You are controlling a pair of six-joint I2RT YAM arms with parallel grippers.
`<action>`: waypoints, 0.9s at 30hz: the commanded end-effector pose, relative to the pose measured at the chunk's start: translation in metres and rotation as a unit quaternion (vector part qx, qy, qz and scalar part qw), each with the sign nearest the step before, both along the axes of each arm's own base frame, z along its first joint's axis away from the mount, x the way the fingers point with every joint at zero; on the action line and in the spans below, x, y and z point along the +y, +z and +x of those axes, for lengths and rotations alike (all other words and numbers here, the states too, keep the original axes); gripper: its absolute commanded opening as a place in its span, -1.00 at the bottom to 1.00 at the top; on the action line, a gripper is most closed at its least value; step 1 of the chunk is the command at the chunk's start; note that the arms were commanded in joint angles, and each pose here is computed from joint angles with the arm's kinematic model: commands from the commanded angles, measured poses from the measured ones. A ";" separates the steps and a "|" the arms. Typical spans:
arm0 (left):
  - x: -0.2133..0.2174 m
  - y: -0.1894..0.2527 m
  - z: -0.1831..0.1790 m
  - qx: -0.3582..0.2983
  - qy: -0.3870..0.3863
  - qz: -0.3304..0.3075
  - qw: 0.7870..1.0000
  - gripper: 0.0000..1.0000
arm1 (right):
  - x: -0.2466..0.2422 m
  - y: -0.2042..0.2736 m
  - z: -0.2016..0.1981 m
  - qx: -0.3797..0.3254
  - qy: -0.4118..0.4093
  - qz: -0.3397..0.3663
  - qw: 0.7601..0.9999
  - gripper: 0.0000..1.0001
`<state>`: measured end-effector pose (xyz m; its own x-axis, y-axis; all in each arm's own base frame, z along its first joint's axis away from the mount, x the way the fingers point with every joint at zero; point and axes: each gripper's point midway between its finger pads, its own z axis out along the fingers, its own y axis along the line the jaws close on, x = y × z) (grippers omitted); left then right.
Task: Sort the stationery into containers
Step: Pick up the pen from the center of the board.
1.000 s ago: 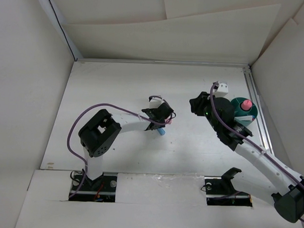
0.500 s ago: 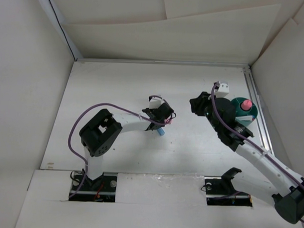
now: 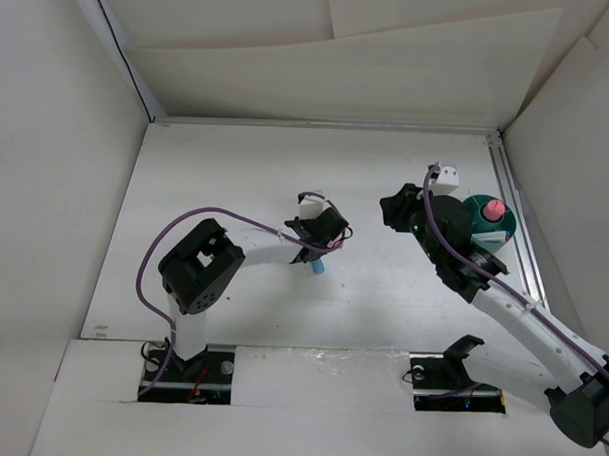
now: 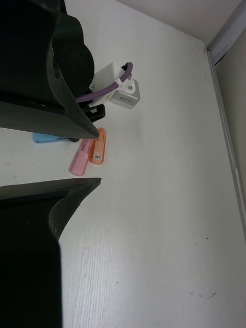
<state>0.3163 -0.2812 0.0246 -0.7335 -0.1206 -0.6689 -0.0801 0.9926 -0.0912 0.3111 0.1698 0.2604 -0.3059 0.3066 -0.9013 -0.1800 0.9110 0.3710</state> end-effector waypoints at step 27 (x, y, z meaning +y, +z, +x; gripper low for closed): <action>-0.058 0.173 0.007 -0.114 -0.056 -0.150 0.981 -1.00 | -0.051 0.084 -0.039 -0.124 -0.062 0.076 0.987 -0.15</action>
<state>0.3067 -0.3152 0.1353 -0.6603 -0.1948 -0.7253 0.0281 0.9587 -0.2830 0.2837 0.1360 0.3154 -0.1377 0.4086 -0.9023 -0.1775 0.8860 0.4284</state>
